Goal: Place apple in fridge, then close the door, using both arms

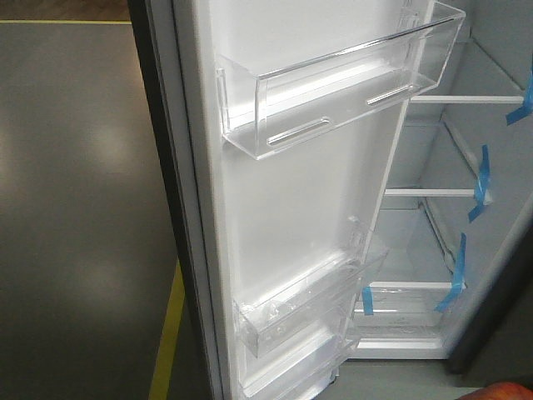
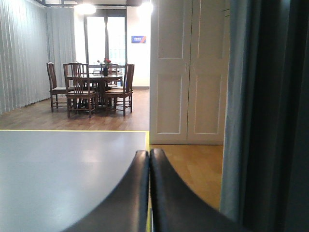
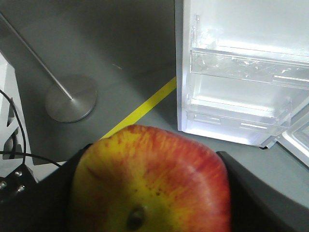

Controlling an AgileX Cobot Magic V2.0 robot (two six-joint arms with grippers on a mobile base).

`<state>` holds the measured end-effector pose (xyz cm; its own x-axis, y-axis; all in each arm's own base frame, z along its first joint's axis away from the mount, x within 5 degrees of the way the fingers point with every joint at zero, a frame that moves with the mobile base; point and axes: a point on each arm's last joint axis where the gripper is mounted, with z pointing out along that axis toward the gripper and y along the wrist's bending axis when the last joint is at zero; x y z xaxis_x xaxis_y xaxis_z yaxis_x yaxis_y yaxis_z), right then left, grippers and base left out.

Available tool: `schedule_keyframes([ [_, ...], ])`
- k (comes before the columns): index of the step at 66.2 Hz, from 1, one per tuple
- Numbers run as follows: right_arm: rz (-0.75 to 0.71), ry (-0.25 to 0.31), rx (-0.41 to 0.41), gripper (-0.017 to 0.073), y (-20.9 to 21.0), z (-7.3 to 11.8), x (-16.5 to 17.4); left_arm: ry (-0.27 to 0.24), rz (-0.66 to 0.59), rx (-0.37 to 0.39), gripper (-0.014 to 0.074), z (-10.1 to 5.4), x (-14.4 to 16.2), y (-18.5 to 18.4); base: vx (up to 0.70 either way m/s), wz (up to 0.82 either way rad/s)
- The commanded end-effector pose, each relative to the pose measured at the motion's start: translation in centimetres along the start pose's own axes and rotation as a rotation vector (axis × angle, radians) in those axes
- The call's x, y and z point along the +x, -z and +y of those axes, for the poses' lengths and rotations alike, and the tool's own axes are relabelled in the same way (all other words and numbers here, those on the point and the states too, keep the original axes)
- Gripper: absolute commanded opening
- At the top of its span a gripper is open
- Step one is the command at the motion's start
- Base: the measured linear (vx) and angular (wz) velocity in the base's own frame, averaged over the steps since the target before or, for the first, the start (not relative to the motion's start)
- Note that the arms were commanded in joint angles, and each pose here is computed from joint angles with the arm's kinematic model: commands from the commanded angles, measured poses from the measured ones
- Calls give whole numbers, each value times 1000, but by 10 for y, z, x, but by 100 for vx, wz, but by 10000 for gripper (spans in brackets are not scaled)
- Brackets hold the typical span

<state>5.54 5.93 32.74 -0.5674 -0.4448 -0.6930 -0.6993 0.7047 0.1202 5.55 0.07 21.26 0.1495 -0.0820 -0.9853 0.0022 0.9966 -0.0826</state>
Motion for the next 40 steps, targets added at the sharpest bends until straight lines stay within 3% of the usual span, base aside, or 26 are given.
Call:
schedule_keyframes([
  [1,-78,6,1,150,6,1,-10,12,-58,6,-6,0,2,1,0,0],
  [40,-78,6,1,150,6,1,-10,12,-58,6,-6,0,2,1,0,0],
])
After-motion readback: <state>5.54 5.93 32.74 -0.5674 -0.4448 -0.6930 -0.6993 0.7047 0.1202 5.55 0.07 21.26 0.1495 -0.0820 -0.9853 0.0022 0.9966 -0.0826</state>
